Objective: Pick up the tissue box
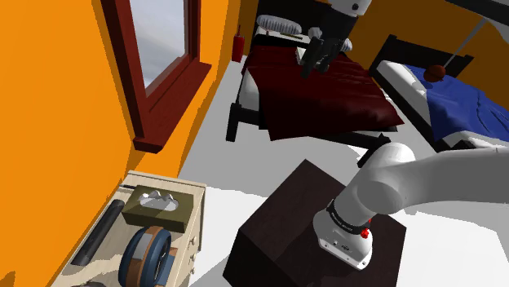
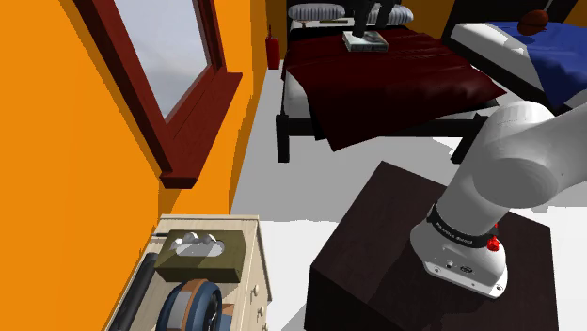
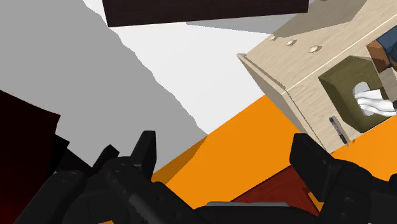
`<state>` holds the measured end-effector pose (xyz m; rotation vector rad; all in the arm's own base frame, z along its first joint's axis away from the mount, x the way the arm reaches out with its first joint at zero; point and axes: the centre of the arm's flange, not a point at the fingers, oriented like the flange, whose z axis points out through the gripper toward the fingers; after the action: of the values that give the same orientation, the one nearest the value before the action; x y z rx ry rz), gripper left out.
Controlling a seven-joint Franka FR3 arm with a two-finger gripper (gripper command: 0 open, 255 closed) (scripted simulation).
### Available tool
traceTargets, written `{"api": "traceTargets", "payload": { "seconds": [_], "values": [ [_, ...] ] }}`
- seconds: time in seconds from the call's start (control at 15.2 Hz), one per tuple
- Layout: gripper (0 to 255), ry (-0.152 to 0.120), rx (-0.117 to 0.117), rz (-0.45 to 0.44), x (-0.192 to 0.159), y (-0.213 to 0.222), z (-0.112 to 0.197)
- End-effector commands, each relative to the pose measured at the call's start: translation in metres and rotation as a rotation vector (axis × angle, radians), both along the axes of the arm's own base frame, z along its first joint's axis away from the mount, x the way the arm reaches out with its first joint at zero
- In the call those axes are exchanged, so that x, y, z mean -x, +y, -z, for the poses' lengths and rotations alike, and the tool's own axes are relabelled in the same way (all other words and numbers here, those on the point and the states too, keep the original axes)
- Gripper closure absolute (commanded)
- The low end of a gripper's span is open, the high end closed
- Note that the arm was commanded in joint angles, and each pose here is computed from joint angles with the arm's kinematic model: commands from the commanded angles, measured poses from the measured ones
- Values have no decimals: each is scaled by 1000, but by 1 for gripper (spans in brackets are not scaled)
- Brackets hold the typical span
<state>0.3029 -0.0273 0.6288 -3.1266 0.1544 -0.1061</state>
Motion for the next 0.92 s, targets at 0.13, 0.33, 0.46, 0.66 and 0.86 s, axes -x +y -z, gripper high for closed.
{"api": "traceTargets", "payload": {
  "seconds": [0.13,0.33,0.46,0.66,0.86],
  "values": [
    [0,14,27,-21,-15,26,9],
    [0,35,69,-53,-35,64,23],
    [0,49,96,-74,-48,90,34],
    [0,70,137,-106,-66,128,52],
    [0,91,179,-138,-82,167,72]
  ]
}}
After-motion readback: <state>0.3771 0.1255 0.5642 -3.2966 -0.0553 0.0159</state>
